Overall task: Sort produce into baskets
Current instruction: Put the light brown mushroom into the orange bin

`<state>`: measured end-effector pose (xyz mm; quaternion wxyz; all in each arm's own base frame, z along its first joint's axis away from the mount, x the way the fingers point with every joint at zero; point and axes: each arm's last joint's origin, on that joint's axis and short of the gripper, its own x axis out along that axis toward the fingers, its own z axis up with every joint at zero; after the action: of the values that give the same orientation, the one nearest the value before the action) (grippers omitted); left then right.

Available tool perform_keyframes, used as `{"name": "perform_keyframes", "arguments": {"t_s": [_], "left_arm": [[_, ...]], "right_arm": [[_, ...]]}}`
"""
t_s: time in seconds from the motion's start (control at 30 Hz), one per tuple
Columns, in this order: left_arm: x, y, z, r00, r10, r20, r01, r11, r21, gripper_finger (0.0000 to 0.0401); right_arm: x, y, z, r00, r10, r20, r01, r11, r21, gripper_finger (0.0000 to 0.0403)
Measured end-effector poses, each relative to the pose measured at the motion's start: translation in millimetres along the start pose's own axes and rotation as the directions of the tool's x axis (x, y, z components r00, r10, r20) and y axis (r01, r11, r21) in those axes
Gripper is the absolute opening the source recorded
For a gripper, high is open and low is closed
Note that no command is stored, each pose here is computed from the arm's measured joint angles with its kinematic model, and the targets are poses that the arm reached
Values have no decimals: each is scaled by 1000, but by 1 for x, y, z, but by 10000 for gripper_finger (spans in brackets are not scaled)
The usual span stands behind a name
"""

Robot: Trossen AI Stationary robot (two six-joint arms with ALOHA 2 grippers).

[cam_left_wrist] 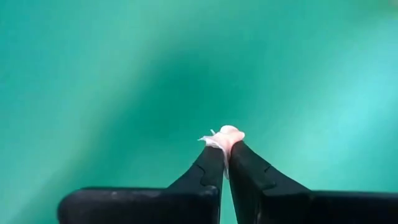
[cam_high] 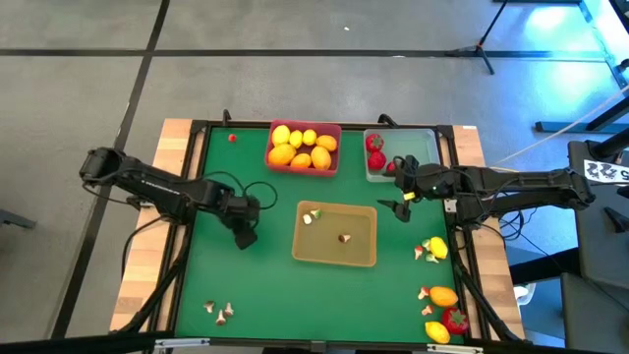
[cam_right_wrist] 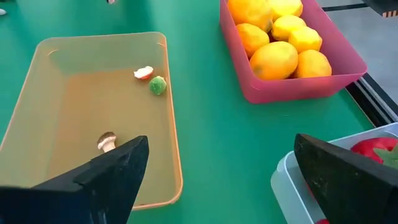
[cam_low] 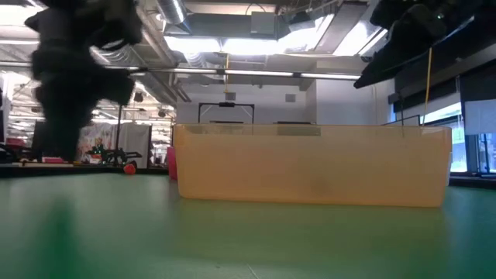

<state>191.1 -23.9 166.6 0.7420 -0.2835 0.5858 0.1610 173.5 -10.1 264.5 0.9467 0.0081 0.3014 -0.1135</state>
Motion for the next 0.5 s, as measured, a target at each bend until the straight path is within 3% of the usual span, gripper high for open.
{"name": "perform_keyframes", "arguments": {"t_s": [0.1,0.2,0.33,0.5], "left_arm": [[-8,-15,17,982,-121,144,108,990,91,8],[-14,-27,31,927,-217,307,156,965,212,9],[-22,-38,45,834,-326,446,174,921,348,17],[-38,-45,62,675,-405,617,131,888,441,20]], "right_arm": [[2,0,3,1000,1,28,-1,1000,-11,399],[1,1,5,999,2,43,-1,1000,-14,399],[4,1,5,999,2,39,0,999,-41,399],[4,1,7,998,3,58,0,999,-46,399]]}}
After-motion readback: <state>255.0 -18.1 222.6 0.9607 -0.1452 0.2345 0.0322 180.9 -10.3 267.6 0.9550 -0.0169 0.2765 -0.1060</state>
